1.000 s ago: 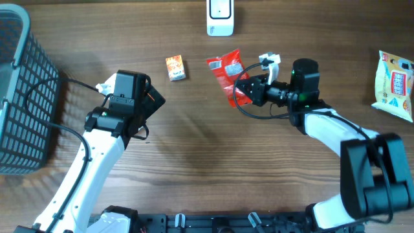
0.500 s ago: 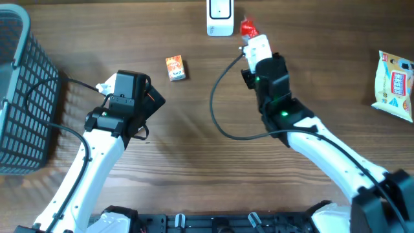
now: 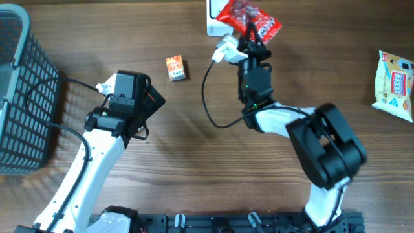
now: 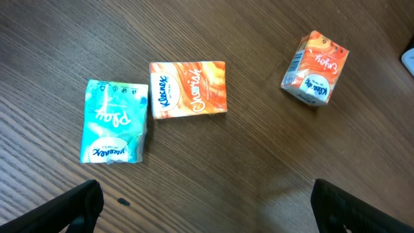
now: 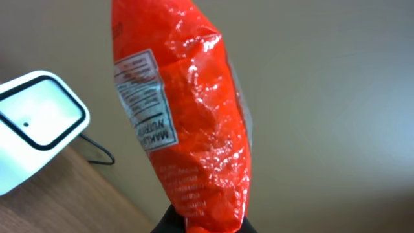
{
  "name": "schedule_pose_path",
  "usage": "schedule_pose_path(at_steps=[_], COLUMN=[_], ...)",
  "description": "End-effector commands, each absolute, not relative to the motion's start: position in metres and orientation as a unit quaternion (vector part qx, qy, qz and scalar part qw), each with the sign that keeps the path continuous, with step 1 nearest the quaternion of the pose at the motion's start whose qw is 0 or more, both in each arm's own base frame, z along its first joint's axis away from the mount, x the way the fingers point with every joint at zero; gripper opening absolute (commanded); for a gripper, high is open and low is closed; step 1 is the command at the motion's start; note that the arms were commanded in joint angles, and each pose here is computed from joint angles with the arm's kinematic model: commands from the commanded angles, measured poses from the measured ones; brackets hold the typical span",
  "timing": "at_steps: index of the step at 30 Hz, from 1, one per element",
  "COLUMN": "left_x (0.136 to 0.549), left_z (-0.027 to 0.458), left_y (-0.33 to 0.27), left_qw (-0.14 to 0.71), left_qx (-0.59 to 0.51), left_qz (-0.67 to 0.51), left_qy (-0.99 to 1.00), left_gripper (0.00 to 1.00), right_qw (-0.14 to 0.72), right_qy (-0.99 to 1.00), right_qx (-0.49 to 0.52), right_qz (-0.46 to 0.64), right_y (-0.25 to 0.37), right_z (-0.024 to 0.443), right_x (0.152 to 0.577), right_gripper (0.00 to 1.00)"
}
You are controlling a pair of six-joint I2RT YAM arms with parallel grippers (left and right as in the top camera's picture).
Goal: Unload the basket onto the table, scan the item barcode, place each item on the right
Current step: 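Lift the red bag with the right gripper up to the scanner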
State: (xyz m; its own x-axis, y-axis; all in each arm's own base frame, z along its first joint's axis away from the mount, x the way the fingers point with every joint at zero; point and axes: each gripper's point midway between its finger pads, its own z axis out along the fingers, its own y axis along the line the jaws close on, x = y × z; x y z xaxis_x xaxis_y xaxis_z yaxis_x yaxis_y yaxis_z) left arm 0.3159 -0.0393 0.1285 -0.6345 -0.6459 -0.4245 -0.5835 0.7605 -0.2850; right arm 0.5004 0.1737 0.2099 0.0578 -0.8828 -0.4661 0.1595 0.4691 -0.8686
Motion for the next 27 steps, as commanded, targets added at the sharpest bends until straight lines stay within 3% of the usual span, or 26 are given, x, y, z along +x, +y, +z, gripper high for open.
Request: schedule_pose_path(at_steps=[1,4,8,11,18,27], left_x=[0.316,0.316,0.316,0.316,0.316,0.316], left_z=[0.126,0.126,0.126,0.126,0.126,0.126], left_y=[-0.033,-0.033,-0.033,-0.033,-0.033,-0.033], left_qw=[0.261,0.261,0.261,0.261,0.261,0.261], left_qx=[-0.340,-0.340,-0.340,-0.340,-0.340,-0.340], left_qz=[-0.046,-0.046,-0.046,-0.046,-0.046,-0.046], left_qy=[0.902,0.902,0.902,0.902,0.902,0.902], left_gripper=[1.00,1.00,1.00,1.00,1.00,1.00], right_qw=[0.668,0.673,0.627,0.625,0.587,0.558], right_qy=[0.491,0.490,0.508,0.511,0.506,0.503], right_qx=[-0.361,-0.360,-0.438,-0.426,-0.456,-0.436], right_qz=[-0.427,-0.422,-0.397,-0.408,-0.438,-0.495], right_y=[0.206,0.219,0.241,0.238,0.236,0.206], right_z=[0.233,0.243,0.211,0.206,0.171,0.181], right_x=[0.526,0.552,0.588,0.603,0.612,0.617], right_gripper=[0.04,0.05,0.05,0.05,0.04,0.04])
